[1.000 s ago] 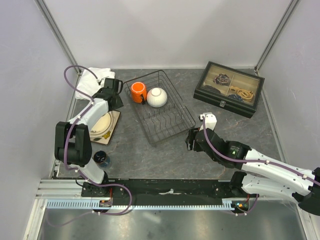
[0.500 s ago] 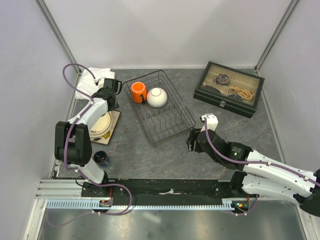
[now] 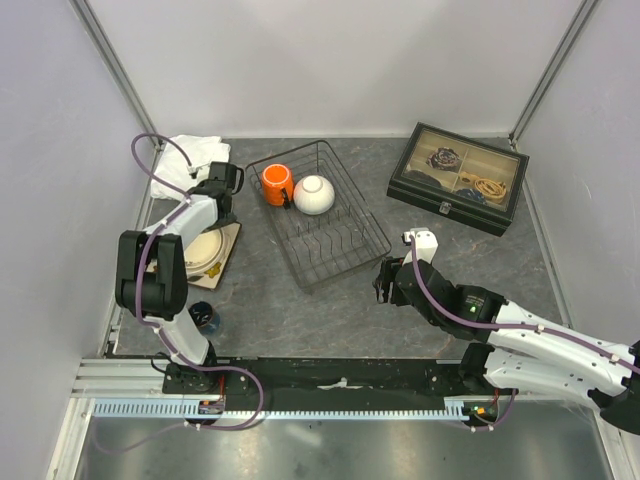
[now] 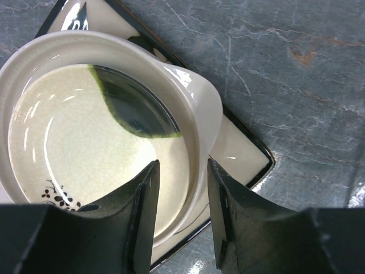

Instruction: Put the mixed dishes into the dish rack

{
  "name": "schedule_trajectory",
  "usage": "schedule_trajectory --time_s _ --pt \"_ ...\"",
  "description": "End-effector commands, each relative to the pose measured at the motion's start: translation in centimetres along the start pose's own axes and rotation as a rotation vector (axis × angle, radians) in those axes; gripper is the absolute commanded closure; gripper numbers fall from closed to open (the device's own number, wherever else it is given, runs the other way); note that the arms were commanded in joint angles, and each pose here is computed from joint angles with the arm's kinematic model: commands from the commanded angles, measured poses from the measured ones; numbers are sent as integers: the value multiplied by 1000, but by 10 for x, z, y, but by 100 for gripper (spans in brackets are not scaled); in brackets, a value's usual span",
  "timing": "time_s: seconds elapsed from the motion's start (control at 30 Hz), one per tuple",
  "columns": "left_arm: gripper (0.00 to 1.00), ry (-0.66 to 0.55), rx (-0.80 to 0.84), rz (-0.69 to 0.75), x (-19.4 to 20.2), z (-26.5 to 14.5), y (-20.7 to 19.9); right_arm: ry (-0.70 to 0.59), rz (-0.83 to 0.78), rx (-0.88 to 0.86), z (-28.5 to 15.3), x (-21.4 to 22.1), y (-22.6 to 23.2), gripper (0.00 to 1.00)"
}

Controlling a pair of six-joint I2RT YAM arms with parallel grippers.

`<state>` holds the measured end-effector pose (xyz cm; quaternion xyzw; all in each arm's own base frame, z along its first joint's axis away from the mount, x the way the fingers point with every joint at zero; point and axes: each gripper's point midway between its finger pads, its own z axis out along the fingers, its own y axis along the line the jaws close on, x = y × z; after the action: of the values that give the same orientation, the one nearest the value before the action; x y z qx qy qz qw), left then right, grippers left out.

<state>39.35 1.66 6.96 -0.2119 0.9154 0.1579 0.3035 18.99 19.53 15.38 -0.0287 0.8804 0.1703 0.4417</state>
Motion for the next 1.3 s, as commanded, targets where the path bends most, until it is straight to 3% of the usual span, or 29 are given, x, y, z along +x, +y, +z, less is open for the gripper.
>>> schedule_trajectory --time_s 0.0,0.53,0.67,0.8,1.27 --pt "55 -7 -31 -53 -1 5 13 -15 -4 10 0 -1 -3 30" --pt "60 36 -28 -59 14 18 17 -11 -8 7 0 -2 -1 29" --pt "82 41 -25 -53 16 20 16 -11 -9 9 1 -2 -1 30" --pt "97 32 -12 -60 14 16 15 -11 -9 13 1 -2 -2 29" --pt "98 -30 152 -93 -9 -19 -16 -11 9 9 0 0 -3 29"
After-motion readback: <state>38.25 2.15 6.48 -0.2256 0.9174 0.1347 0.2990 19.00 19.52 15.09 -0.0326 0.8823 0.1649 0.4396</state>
